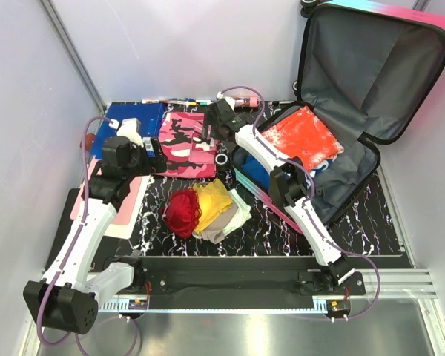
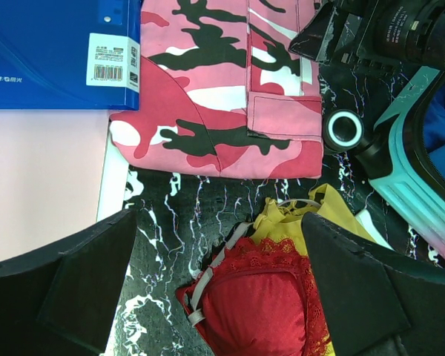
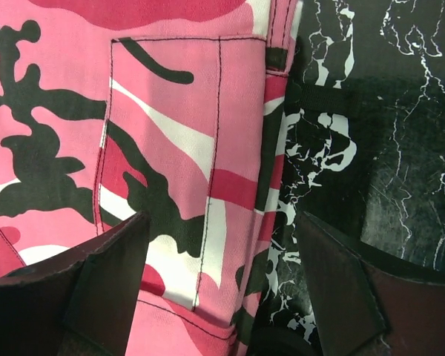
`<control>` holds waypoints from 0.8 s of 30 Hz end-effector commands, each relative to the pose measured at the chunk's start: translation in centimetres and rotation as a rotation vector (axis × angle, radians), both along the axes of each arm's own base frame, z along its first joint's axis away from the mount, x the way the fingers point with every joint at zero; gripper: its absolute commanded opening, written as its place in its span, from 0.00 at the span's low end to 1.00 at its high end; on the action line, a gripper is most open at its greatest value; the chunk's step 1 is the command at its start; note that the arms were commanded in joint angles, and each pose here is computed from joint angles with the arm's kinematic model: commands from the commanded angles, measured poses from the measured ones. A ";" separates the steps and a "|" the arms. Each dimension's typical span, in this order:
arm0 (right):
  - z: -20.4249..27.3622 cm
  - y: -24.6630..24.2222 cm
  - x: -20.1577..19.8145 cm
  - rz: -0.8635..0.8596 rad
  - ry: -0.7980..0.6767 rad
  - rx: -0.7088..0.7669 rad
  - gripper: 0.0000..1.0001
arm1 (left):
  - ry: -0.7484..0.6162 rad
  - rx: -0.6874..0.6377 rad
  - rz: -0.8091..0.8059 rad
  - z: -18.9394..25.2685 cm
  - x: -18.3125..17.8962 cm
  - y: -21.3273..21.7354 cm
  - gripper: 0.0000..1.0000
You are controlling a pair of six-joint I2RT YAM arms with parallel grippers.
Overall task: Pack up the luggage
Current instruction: Pick up the clothes from the corner of the board.
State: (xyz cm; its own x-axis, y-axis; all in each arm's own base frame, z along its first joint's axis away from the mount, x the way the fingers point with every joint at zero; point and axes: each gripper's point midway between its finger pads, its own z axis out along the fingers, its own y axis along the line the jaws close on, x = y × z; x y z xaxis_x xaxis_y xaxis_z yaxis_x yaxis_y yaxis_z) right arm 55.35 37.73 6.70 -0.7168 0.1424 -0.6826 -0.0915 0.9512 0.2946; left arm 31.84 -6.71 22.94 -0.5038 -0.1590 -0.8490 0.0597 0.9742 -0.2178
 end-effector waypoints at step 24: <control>-3.6 2.5 0.0 0.034 0.056 0.103 0.68 | -0.062 -0.020 -0.009 1.9 0.3 -0.4 0.99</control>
State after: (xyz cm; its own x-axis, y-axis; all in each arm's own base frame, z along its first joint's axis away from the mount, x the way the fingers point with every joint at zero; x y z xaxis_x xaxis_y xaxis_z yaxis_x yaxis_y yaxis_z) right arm 55.18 39.46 3.69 -0.7588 0.1803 -0.6259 -0.0914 0.9220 0.3764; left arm 31.83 -6.75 22.94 -0.5041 -0.1582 -0.8490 0.0612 0.9741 -0.2178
